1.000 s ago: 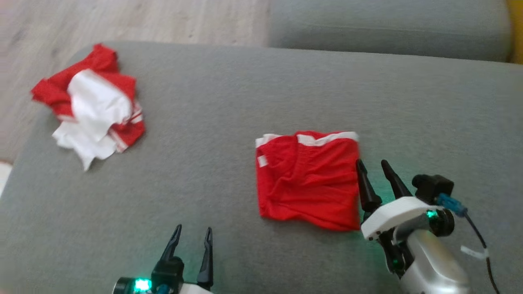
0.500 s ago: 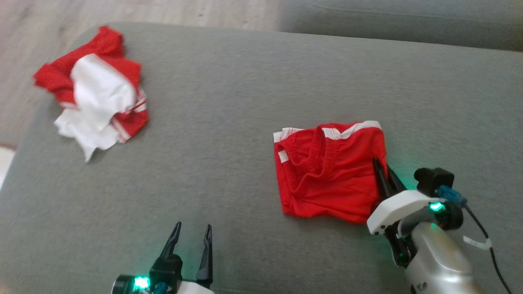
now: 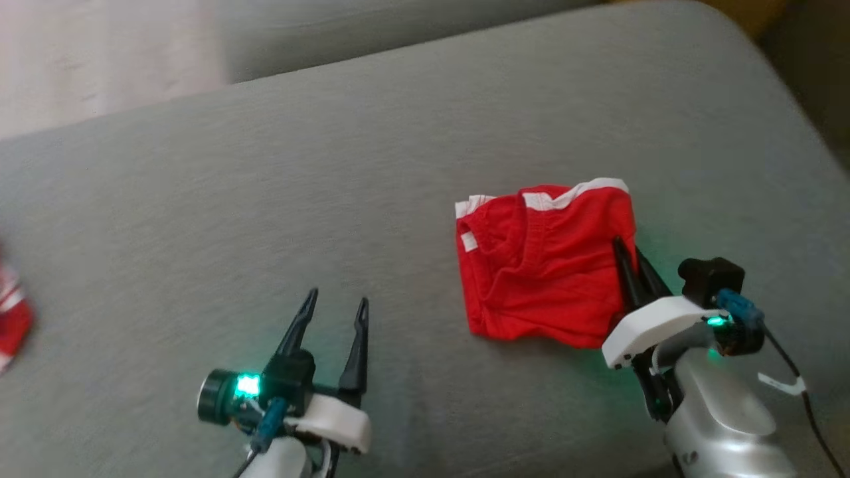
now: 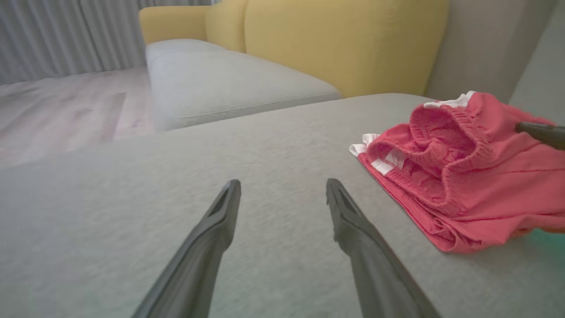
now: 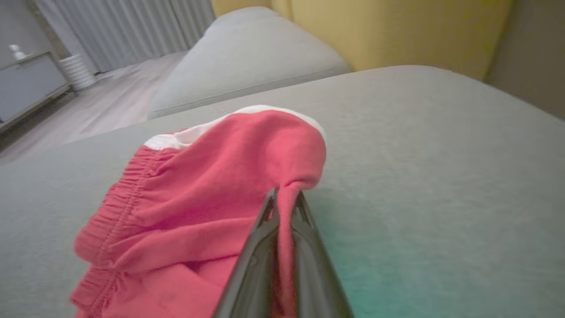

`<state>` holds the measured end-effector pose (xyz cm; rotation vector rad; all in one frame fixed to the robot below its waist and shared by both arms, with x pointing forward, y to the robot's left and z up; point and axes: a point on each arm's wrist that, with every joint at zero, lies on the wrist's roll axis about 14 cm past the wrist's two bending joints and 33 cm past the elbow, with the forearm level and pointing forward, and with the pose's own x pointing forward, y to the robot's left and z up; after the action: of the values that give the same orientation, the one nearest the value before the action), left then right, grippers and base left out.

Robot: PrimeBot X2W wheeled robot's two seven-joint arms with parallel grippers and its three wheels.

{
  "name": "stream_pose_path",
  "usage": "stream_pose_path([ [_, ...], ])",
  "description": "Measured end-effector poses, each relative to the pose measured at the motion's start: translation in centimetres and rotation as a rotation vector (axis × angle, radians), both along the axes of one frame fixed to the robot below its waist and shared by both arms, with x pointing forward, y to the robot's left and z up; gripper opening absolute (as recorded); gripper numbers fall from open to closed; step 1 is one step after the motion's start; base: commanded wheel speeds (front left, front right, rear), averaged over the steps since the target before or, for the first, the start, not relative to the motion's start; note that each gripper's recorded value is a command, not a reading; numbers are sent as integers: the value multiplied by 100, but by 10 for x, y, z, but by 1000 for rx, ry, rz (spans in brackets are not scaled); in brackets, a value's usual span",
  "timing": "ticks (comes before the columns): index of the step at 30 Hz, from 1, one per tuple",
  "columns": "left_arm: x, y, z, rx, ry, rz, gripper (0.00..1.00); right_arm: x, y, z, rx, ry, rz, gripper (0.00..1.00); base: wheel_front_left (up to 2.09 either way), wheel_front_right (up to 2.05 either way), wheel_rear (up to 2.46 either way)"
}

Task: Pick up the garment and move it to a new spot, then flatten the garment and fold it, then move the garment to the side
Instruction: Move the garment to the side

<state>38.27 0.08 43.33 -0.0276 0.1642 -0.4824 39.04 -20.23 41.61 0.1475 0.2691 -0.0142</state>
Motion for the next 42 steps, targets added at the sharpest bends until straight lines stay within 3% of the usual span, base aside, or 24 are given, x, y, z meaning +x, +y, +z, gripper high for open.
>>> stream_pose_path([
  [7,-3,-77,-1,-32,5,-227,100,-41,-64,2,-21,6,-193,0,0,0,0],
  [12,-8,-98,-21,-30,55,-299,100,-53,-82,-7,-82,53,-225,0,0,0,0],
  [23,18,-68,-48,9,85,-228,100,33,-144,45,-363,-8,-174,0,0,0,0],
  [32,39,-34,-54,14,76,-135,100,57,-233,49,-516,111,-314,0,0,0,0],
  [33,42,-30,-55,13,76,-121,100,57,-240,47,-524,124,-329,32,0,0,0],
  [34,44,-26,-55,13,76,-108,100,57,-245,45,-521,136,-349,100,0,0,0],
  [39,53,-6,-53,19,69,-36,100,77,-230,42,-496,94,-352,100,0,0,0],
  [42,54,2,-49,31,58,-8,100,100,-198,64,-480,-17,-305,100,0,0,0],
])
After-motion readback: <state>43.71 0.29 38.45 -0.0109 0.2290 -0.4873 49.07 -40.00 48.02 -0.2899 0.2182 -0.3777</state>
